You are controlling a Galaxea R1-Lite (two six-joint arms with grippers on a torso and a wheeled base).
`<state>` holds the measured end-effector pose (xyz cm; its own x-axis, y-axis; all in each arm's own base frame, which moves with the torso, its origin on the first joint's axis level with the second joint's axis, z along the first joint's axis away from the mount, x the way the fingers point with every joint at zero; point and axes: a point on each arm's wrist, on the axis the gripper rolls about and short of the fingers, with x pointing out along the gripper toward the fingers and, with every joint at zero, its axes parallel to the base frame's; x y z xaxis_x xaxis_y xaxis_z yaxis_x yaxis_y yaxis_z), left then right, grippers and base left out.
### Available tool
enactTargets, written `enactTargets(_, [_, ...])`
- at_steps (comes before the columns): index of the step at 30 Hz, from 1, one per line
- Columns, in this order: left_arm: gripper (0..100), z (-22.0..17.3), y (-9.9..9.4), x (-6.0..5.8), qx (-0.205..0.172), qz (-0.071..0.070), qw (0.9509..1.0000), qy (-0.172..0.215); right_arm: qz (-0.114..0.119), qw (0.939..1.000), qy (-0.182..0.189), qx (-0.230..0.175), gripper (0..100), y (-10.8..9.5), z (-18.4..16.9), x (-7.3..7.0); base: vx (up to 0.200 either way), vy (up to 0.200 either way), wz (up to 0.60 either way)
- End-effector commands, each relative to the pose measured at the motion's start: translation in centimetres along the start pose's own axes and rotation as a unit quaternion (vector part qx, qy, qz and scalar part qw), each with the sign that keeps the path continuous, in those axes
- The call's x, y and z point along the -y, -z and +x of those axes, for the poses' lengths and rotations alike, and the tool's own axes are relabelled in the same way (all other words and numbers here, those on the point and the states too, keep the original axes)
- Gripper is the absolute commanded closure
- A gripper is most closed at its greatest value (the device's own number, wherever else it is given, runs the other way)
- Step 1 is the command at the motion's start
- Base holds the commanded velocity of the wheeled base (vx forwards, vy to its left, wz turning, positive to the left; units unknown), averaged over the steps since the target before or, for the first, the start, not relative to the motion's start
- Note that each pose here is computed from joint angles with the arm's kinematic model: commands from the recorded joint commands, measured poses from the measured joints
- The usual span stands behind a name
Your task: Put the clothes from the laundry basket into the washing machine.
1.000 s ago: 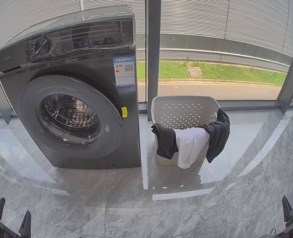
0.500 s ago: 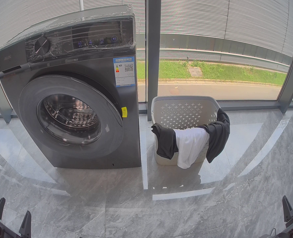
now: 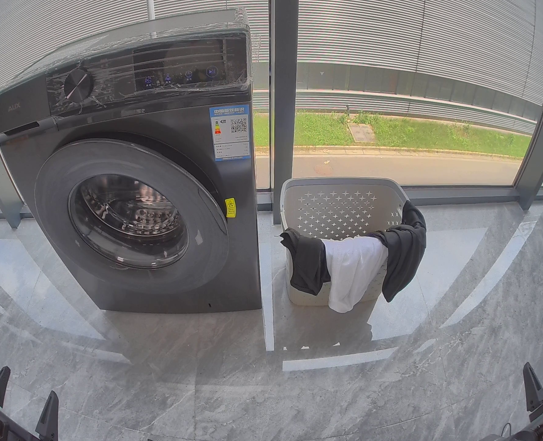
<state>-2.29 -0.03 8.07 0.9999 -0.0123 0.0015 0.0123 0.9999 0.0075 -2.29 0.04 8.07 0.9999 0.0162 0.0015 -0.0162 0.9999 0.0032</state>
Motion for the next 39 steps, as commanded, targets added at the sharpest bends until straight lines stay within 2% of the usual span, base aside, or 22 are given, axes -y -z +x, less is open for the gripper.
enactTargets(1, [0,0.03,0.52,0.00,-0.002,0.000,1.0000,0.000,0.000,1.0000,0.000,-0.001,0,0.53,0.01,0.00,0.200,0.000,0.00])
enactTargets(7, [0,0.17,0.50,-0.01,-0.012,0.000,0.9999,0.002,0.000,1.0000,0.000,-0.001,0,0.53,0.01,0.00,0.200,0.000,0.00])
enactTargets(39, [0,0.09,0.52,-0.01,-0.007,0.000,1.0000,0.002,0.000,1.0000,0.000,-0.001,0,0.53,0.01,0.00,0.200,0.000,0.00])
